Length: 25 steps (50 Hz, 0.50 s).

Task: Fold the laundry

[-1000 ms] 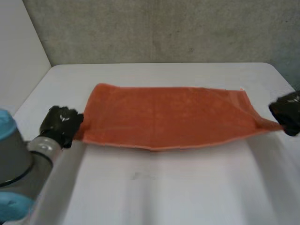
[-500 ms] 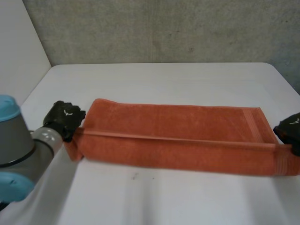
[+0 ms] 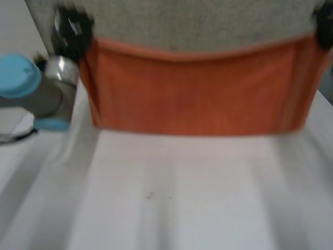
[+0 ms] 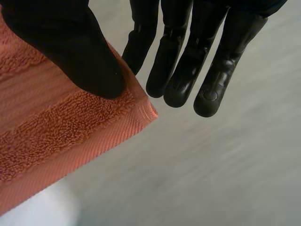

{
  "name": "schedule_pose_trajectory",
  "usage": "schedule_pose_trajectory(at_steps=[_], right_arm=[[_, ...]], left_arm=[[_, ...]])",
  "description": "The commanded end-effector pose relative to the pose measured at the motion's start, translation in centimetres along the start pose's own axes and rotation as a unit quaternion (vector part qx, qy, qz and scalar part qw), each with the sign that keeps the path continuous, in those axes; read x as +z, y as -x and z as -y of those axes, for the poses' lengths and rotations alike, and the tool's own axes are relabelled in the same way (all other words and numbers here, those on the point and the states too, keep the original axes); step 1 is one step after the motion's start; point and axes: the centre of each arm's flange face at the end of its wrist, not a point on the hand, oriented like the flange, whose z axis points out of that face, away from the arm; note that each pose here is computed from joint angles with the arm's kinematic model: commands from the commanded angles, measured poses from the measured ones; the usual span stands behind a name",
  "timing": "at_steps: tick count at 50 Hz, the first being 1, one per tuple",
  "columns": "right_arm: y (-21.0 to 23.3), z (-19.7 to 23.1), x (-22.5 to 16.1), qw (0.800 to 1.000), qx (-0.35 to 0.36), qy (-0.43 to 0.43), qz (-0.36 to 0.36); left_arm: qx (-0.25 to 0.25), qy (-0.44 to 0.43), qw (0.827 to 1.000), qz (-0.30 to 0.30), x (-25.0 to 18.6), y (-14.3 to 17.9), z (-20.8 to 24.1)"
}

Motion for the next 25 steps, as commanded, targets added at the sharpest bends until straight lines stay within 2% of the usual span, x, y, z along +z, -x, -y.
schedule_pose_trajectory(at_steps=[1,4,8,10,11,13,14,15,18,19,21,25], right_arm=[[-7.3,8.5,-0.1,0.975,0.087,-0.166,-0.123],[-6.3,7.4,-1.0,0.981,0.092,-0.137,-0.099],[-3.5,4.0,-2.5,0.992,0.096,-0.067,-0.049],[-2.5,3.0,-3.1,0.994,0.097,-0.045,-0.028],[-1.6,2.0,-3.8,0.995,0.098,-0.026,-0.009],[-0.5,1.0,-4.5,0.995,0.099,-0.005,0.014],[-0.5,1.0,-4.5,0.995,0.099,-0.005,0.014],[0.5,0.1,-5.3,0.994,0.1,0.012,0.034],[2.4,-1.8,-6.9,0.991,0.104,0.051,0.073],[3.3,-2.8,-7.8,0.987,0.107,0.072,0.094],[4.6,-4.3,-8.7,0.983,0.108,0.096,0.116],[7.1,-6.8,-10.5,0.97,0.113,0.142,0.159]], left_arm=[[-0.041,-0.175,0.969,0.171,3.0,9.6,9.8],[-0.051,-0.163,0.972,0.161,2.5,9.9,9.8],[-0.058,-0.125,0.982,0.127,1.5,8.3,8.2],[-0.062,-0.081,0.991,0.088,0.1,6.2,6.1],[-0.062,-0.081,0.991,0.087,0.1,6.2,6.1],[-0.067,-0.033,0.996,0.043,-2.1,3.4,3.5],[-0.067,-0.032,0.996,0.043,-2.1,3.4,3.5],[-0.07,-0.007,0.997,0.021,-3.4,2.0,2.1],[-0.075,0.043,0.996,-0.03,-6.4,-1.1,-0.7],[-0.075,0.043,0.996,-0.03,-6.4,-1.1,-0.7],[-0.082,0.092,0.989,-0.083,-9.9,-4.1,-3.2],[-0.086,0.14,0.979,-0.123,-12.9,-6.5,-5.4]])
